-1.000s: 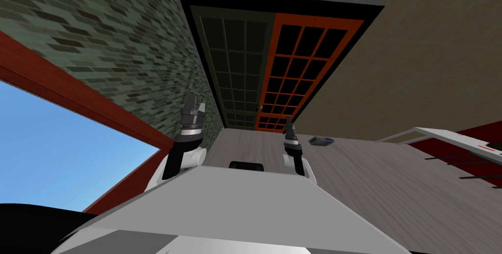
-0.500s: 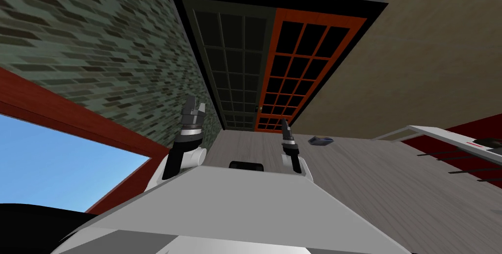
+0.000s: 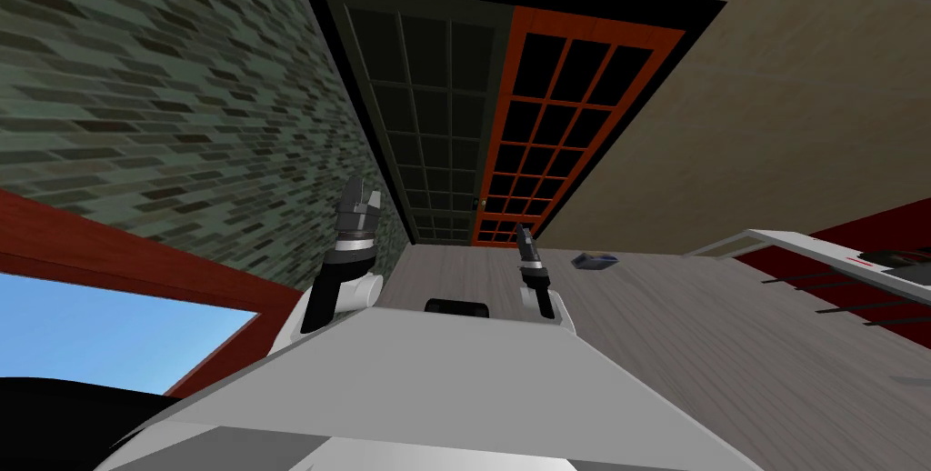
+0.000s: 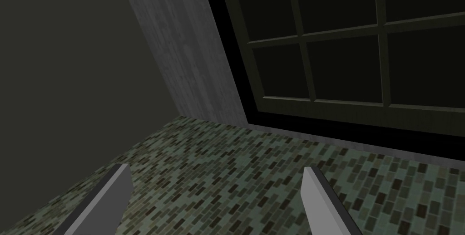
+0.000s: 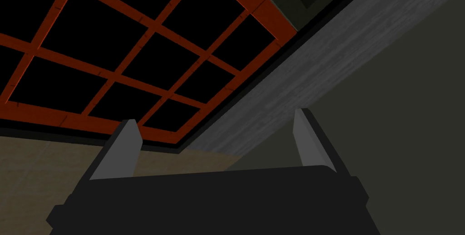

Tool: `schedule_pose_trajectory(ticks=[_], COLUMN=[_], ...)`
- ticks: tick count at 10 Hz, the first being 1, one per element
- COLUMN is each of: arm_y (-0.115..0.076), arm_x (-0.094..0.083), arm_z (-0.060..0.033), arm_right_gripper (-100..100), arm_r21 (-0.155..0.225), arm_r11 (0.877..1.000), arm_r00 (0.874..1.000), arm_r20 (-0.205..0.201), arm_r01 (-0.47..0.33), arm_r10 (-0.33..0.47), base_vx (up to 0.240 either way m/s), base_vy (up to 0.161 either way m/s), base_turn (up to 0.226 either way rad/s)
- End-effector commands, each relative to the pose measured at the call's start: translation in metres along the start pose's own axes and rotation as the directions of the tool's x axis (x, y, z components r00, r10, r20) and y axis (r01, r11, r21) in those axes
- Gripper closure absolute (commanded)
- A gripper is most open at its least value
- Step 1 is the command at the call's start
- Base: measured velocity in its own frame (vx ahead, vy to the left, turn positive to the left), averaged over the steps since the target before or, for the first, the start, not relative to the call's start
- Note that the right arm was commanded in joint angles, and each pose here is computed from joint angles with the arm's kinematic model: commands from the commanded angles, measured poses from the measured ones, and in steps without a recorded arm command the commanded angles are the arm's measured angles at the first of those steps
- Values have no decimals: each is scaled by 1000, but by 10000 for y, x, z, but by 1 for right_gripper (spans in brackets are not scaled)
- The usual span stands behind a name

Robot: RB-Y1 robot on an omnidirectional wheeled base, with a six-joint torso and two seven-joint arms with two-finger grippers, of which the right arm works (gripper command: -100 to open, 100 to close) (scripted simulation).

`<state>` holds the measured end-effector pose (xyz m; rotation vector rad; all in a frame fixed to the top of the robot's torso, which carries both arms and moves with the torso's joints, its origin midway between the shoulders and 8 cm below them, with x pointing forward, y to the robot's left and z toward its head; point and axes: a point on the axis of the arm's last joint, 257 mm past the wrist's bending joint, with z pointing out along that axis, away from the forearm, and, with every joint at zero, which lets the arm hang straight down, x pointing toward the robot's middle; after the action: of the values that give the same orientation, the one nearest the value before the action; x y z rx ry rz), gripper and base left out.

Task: Pull the door open

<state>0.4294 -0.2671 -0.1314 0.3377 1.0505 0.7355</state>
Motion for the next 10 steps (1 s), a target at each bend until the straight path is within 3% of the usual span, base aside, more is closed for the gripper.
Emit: schedule_pose_trajectory(ticks=[1, 5, 10], arm_y=[-60, -236, -435], arm_x=[108, 351, 653], arm_z=[-23, -95, -205], arm_right_gripper=[-100, -100, -100], arm_r21=[7, 21, 26], arm_r11=[999, 993, 975], arm_r00=[999, 990, 966], arm_r20=[-21, -75, -145], arm_r01=[37, 120, 219], arm_r10=[-36, -118, -213], base_vx=[96, 95, 94], base_vy=[40, 43, 42], base_turn=[-58, -58, -61])
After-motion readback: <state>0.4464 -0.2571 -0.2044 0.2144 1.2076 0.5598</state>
